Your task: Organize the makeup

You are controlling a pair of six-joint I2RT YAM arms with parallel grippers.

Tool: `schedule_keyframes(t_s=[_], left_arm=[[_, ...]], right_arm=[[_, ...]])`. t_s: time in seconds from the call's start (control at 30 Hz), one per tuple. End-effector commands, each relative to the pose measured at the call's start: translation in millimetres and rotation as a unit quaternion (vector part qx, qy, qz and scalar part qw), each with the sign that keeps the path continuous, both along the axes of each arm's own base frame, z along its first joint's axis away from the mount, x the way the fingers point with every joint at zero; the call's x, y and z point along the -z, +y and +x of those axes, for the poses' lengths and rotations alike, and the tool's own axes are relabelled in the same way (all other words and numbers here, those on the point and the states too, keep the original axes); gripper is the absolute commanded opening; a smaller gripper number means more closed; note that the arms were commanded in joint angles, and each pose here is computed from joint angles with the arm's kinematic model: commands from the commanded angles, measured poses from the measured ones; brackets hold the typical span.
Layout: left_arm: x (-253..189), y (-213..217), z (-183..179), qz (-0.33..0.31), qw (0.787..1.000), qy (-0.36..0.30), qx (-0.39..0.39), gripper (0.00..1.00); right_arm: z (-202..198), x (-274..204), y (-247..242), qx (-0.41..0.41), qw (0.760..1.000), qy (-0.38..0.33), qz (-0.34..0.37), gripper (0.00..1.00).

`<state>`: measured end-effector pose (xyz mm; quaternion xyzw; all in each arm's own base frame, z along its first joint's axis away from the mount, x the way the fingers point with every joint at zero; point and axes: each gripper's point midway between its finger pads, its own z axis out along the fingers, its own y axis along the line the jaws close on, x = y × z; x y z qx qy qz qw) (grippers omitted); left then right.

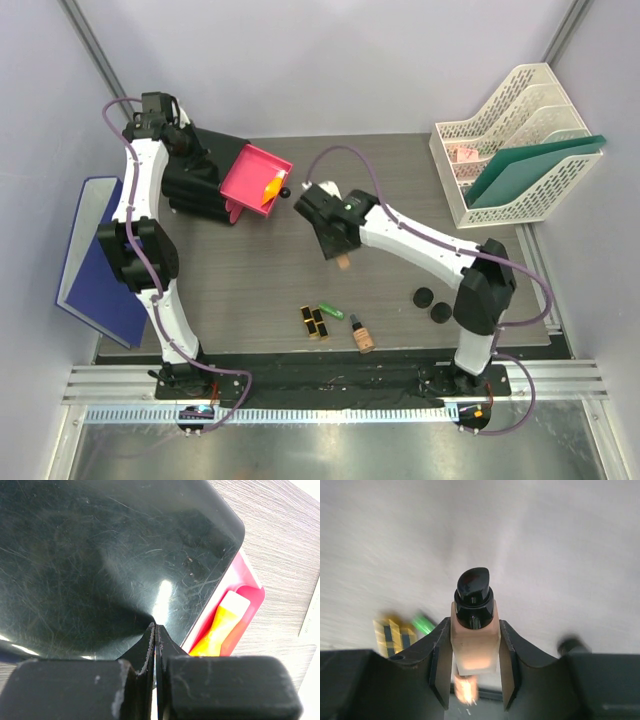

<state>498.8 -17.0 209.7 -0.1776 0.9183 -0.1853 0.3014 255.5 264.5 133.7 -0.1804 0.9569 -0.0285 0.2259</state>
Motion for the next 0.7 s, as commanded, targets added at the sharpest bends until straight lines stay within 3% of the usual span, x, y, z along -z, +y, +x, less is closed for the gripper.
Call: schedule_keyframes(t_s=[0.0, 0.1, 0.13, 0.3, 0.33, 0.67], left_arm=[[33, 7, -28, 0.016, 0.997, 0.076, 0.003, 0.00], [30, 7, -28, 0.016, 0.997, 0.074, 0.003, 0.00], [29, 7, -29, 0.016, 0.997, 0.073, 0.003, 0.00], [29, 7, -31, 0.019, 0.997, 0.074, 0.003, 0.00], [29, 8, -31, 0.019, 0.997, 0.075, 0.002, 0.00], [32, 7, -30, 0.017, 0.997, 0.080, 0.002, 0.00]], right_arm=[[48, -67, 38, -0.033, 0.996, -0.079, 0.033, 0.01], [70, -71, 61, -0.054, 0.994, -0.084, 0.044, 0.01], [83, -94, 71, -0.052, 0.990, -0.107, 0.073, 0.01], [121, -98, 122, -0.058, 0.981, -0.102, 0.156, 0.01], [128, -121, 131, -0.057, 0.972, -0.121, 0.193, 0.01], [168, -159, 182, -0.044, 0.904, -0.122, 0.406, 0.01]])
